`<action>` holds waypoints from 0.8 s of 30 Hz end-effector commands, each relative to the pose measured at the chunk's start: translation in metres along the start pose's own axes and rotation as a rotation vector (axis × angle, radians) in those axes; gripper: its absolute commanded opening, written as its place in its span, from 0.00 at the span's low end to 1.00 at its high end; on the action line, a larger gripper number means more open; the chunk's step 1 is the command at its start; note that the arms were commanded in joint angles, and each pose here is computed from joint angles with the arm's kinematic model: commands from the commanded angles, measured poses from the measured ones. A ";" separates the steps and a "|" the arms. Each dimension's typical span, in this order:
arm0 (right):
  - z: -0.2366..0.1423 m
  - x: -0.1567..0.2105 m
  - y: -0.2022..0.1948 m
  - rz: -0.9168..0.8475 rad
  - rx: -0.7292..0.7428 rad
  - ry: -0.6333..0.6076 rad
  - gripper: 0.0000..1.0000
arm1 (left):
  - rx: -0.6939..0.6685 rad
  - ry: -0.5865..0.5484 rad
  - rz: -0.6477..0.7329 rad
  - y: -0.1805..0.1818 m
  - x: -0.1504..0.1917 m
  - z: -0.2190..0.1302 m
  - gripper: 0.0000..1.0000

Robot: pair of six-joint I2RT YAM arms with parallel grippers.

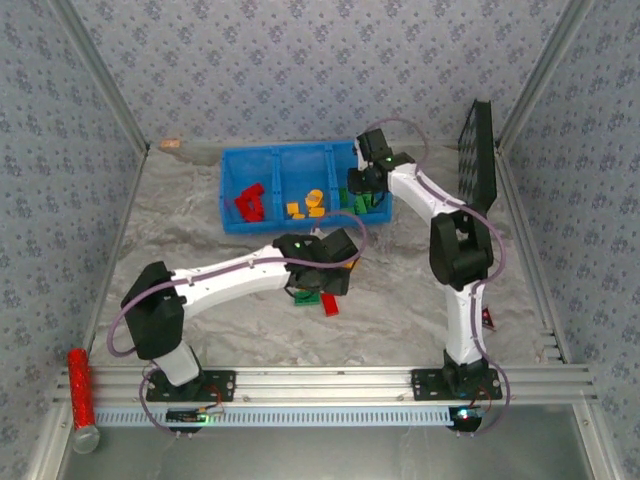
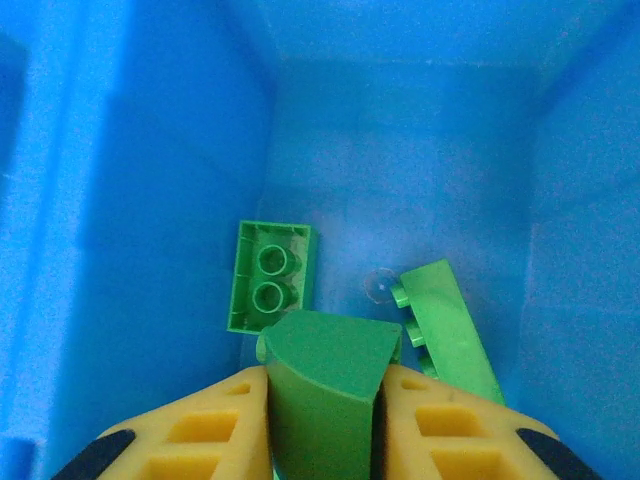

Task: Sort the legos into containers by color
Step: Place the lego in the container.

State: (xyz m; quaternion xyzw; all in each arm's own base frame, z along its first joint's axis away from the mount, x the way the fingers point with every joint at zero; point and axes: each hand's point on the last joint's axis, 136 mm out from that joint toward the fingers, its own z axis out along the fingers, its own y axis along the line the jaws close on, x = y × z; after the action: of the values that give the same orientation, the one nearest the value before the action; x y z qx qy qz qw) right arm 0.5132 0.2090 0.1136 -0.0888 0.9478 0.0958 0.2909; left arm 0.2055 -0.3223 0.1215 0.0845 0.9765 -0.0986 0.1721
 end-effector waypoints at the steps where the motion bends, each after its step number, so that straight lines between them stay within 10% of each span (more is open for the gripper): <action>1: 0.009 -0.005 0.001 -0.058 0.025 -0.009 0.28 | -0.042 0.057 -0.098 0.007 0.019 0.015 0.68; 13: 0.013 -0.007 0.002 -0.051 0.020 -0.045 0.45 | -0.051 0.244 -0.155 -0.003 0.057 0.042 0.67; 24: -0.064 -0.001 0.001 -0.010 -0.018 -0.155 0.46 | -0.061 0.291 -0.127 -0.018 0.066 0.065 0.65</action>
State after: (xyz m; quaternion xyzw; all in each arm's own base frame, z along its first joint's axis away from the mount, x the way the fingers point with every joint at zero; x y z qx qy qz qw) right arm 0.4843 0.2016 0.1264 -0.1054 0.9363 0.0931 0.3219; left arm 0.1654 -0.3371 0.0393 0.0325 0.9971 -0.0603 0.0320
